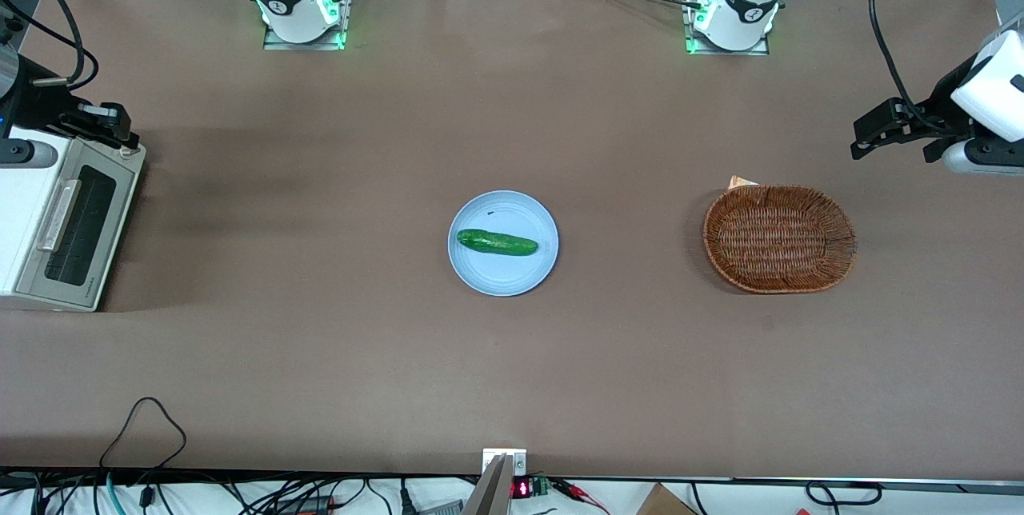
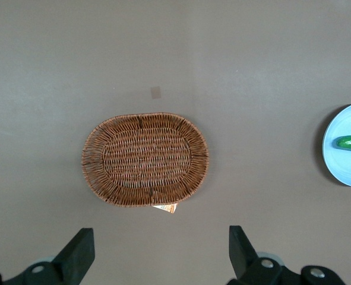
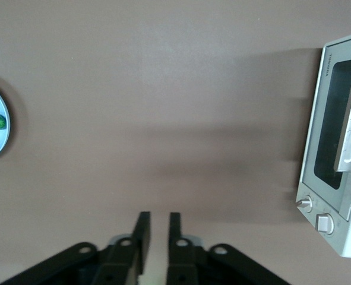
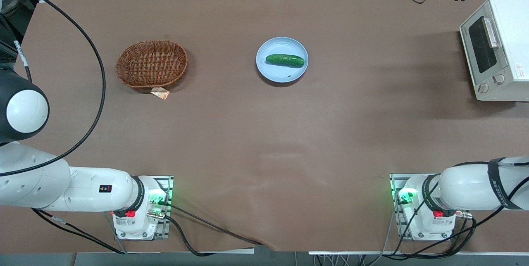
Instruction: Open oven door with right arm only
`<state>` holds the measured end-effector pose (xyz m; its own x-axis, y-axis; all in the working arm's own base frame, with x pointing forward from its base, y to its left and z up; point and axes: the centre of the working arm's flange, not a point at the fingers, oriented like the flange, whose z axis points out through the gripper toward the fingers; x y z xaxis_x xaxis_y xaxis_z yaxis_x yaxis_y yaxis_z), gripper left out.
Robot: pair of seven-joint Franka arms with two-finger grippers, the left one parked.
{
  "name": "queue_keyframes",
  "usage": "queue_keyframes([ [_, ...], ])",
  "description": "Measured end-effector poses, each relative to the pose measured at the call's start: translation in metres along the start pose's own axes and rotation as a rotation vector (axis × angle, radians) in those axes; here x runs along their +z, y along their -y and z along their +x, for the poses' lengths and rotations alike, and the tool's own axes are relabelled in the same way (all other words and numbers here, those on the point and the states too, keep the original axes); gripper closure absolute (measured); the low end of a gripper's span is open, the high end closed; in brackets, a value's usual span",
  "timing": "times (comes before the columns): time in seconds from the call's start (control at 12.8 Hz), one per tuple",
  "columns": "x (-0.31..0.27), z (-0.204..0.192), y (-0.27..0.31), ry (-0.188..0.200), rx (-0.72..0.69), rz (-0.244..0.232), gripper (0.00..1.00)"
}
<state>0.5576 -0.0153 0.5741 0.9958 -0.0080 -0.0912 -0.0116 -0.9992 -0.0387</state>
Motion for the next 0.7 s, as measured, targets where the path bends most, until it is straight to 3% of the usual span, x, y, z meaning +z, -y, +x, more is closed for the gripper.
queue_keyframes([
  [0.08, 0.0, 0.0, 0.0, 0.0, -0.001, 0.0, 0.97],
  [0.16, 0.0, 0.0, 0.0, 0.0, -0.004, 0.0, 0.98],
  [0.55, 0.0005, -0.0003, -0.0001, 0.004, -0.013, 0.0, 0.96],
  [0.7, 0.0062, -0.0002, -0.0005, 0.031, -0.011, 0.001, 0.93],
])
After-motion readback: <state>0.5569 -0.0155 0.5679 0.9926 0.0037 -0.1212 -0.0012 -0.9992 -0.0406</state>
